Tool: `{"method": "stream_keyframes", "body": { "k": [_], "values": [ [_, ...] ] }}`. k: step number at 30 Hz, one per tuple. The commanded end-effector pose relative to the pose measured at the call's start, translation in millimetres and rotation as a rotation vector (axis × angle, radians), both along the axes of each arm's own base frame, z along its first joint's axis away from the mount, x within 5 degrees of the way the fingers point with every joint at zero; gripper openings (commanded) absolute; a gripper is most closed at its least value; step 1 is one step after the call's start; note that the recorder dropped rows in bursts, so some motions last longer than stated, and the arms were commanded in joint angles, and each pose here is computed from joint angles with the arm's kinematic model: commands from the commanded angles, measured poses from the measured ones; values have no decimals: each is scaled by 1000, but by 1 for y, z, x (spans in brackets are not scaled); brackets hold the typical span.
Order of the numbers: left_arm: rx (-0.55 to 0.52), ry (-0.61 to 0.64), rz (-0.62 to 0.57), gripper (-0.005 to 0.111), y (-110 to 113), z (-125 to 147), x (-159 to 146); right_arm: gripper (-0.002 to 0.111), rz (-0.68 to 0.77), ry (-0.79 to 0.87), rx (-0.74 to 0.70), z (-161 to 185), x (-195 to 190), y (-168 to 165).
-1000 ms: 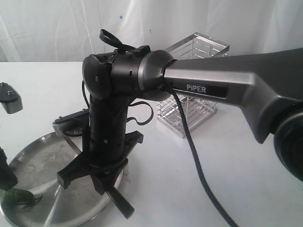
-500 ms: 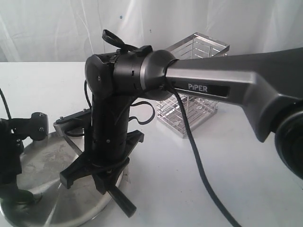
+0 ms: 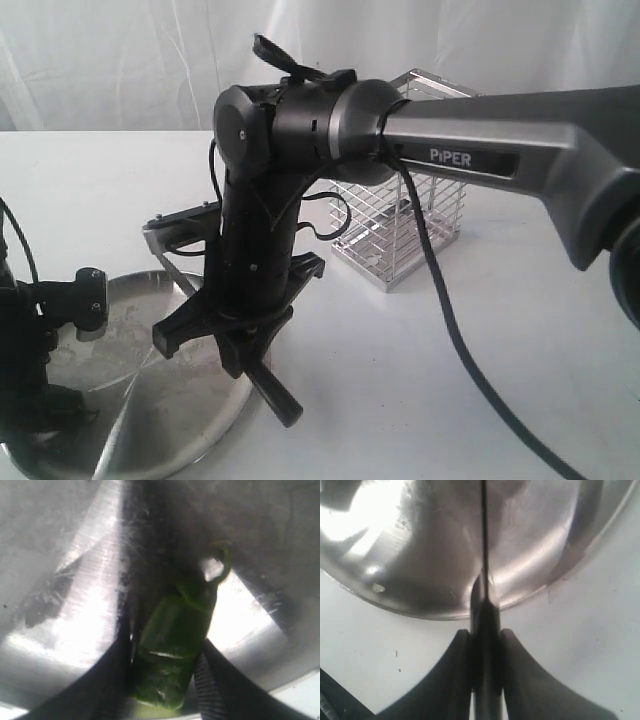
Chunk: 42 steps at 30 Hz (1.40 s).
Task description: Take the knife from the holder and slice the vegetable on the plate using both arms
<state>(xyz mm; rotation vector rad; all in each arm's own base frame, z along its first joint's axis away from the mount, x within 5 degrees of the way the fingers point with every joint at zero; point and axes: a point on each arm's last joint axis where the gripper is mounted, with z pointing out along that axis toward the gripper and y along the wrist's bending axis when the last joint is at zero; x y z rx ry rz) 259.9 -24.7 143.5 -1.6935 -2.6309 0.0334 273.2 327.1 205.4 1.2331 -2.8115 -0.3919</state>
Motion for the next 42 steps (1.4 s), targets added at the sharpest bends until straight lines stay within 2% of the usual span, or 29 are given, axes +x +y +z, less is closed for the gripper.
{"method": "stream_keyframes", "body": {
  "k": [1,5,11,15,17,20,22,24,26,33,37,42],
  "values": [
    [-52,18,150,14,-6,1,-2,3,-12,-8,12,7,5,-8],
    [-159,-17,248,0,-15,16,5,3,-11,1,22,8,4,-7],
    [-278,17,338,0,-26,30,7,3,-8,2,25,8,4,-7],
    [-295,35,385,0,-28,29,7,3,-8,2,25,8,4,-7],
    [-292,46,427,5,-28,27,8,3,-8,2,25,8,4,-7],
    [-286,68,453,25,-28,22,8,3,-12,5,27,8,4,-6],
    [-278,75,507,42,-28,19,10,3,-13,7,28,8,4,-6],
    [-272,72,573,54,-28,16,12,3,-19,8,27,8,4,-6],
    [-272,60,598,60,-27,16,13,3,-19,9,25,7,4,-6],
    [-272,83,608,61,-28,20,10,3,-19,49,-31,-13,0,-11],
    [-267,29,592,61,-25,36,6,3,-26,75,-50,-20,-3,-14],
    [-191,-100,600,61,-14,62,-2,3,-49,138,-7,-20,-11,-10]
  ]
}}
